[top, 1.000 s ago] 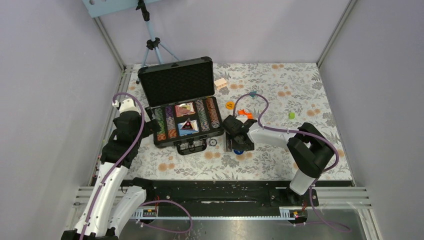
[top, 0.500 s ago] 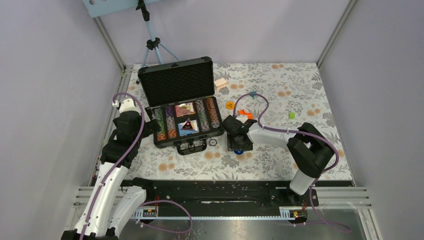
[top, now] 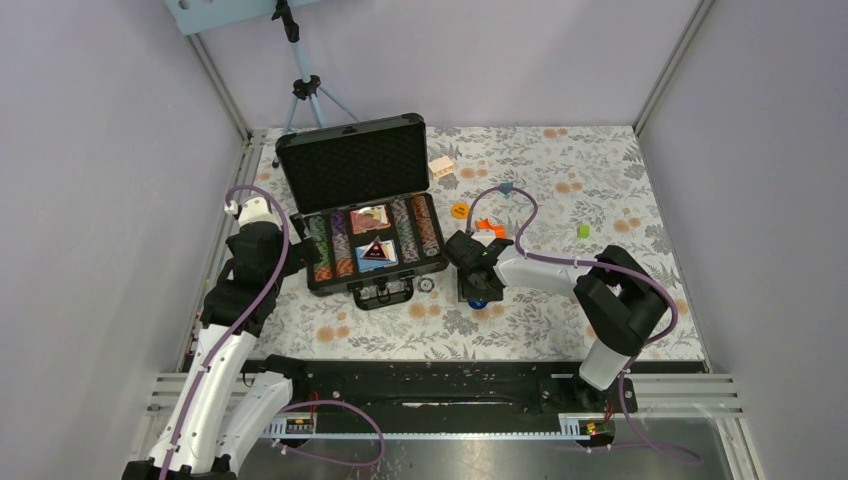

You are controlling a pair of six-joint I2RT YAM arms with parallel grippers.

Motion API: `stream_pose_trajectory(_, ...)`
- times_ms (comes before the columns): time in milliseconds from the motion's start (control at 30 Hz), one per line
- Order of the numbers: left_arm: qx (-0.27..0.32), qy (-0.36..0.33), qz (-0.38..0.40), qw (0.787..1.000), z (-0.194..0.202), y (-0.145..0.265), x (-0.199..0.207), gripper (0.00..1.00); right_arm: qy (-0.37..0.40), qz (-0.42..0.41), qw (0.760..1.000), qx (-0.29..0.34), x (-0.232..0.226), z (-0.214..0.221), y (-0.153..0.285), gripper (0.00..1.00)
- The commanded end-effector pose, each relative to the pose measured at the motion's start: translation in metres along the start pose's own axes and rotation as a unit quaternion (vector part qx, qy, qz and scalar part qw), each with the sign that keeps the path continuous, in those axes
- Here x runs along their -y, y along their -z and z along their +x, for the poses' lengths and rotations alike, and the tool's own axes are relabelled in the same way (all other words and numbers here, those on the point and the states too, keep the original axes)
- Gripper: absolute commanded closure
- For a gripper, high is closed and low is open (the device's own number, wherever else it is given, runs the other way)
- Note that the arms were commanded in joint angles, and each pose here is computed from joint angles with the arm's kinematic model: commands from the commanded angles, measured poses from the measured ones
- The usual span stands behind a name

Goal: Pack up texas hold em set

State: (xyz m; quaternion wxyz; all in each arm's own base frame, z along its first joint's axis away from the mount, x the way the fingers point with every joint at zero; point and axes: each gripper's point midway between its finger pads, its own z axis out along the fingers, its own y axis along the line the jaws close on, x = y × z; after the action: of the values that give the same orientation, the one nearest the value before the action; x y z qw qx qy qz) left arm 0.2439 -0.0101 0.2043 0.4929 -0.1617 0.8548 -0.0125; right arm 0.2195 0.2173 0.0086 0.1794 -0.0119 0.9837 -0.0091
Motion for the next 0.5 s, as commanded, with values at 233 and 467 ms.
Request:
stream_pose_trajectory(233,0.037,0.01,0.015,0.999,-0.022,0.003,0.008,0.01,0.016,0.041,0.999,0.022,0.014,-0.016,0.023,0.5)
stream_pose_trajectory(467,0.038,0.011,0.015,0.999,-0.022,0.004,0.008,0.01,0.029,0.043,0.997,0.052,0.014,-0.039,0.048,0.49)
